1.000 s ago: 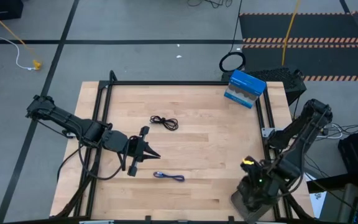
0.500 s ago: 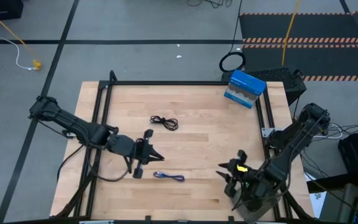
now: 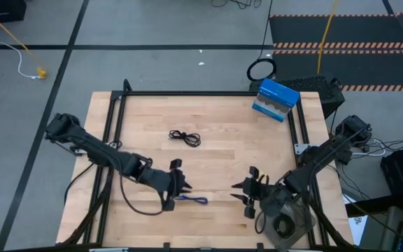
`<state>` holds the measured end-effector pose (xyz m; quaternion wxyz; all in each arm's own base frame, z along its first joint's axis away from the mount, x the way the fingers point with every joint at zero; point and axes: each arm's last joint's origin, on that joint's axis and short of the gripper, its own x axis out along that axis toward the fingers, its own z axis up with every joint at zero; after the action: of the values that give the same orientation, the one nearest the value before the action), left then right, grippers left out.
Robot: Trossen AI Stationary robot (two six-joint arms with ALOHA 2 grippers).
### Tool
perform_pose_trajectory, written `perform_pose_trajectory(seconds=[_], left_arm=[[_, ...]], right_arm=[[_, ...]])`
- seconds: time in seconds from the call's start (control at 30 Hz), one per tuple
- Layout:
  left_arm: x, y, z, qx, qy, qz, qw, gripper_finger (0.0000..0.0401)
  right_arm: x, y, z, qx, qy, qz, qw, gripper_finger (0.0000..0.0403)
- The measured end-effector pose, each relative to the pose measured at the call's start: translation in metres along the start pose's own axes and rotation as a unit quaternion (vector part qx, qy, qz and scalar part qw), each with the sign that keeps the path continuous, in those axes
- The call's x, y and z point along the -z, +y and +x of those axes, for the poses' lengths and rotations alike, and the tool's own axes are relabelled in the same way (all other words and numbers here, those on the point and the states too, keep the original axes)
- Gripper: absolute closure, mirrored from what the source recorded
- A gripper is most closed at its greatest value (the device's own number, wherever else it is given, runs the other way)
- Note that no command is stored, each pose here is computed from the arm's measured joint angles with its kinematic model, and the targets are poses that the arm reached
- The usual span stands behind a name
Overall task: Pick and place USB-C Cables
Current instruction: Put the purple charger cable into the black bin
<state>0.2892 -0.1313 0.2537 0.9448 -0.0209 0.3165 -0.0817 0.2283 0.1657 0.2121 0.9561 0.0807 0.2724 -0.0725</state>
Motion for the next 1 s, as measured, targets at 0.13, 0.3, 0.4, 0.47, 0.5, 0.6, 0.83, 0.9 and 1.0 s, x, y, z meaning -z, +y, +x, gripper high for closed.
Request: perform_pose_trajectory(seconds=[0.13,0.3,0.4,0.47,0.5,0.6,0.83,0.9,1.0], left_arm=[[0.011,-0.005,0.018,-0.002,0.027,-0.015,1.000,0.0280],[0.026,-0.007,0.038,-0.013,0.066,-0.043,0.997,0.0233],[0.035,-0.007,0.049,-0.023,0.090,-0.051,0.994,0.0218],[0.040,-0.006,0.055,-0.029,0.105,-0.051,0.993,0.0213],[0.043,-0.006,0.059,-0.030,0.110,-0.050,0.992,0.0213],[0.051,-0.006,0.068,-0.037,0.127,-0.053,0.990,0.0212],[0.068,-0.005,0.086,-0.049,0.162,-0.048,0.984,0.0212],[0.071,-0.005,0.089,-0.051,0.167,-0.048,0.983,0.0212],[0.076,-0.005,0.093,-0.053,0.175,-0.046,0.982,0.0212]], right_arm=[[0.000,-0.006,0.007,-0.013,-0.004,0.005,1.000,0.0276],[-0.002,-0.012,0.012,-0.018,0.004,0.013,1.000,0.0276],[-0.003,-0.014,0.014,-0.015,0.003,0.015,1.000,0.0276],[-0.003,-0.014,0.014,-0.014,0.003,0.016,1.000,0.0276],[-0.003,-0.014,0.014,-0.014,0.003,0.016,1.000,0.0276],[-0.003,-0.014,0.014,-0.014,0.003,0.016,1.000,0.0276],[-0.003,-0.014,0.014,-0.014,0.003,0.017,1.000,0.0276],[-0.003,-0.014,0.014,-0.014,0.003,0.016,1.000,0.0276],[-0.003,-0.014,0.014,-0.014,0.003,0.016,1.000,0.0276]])
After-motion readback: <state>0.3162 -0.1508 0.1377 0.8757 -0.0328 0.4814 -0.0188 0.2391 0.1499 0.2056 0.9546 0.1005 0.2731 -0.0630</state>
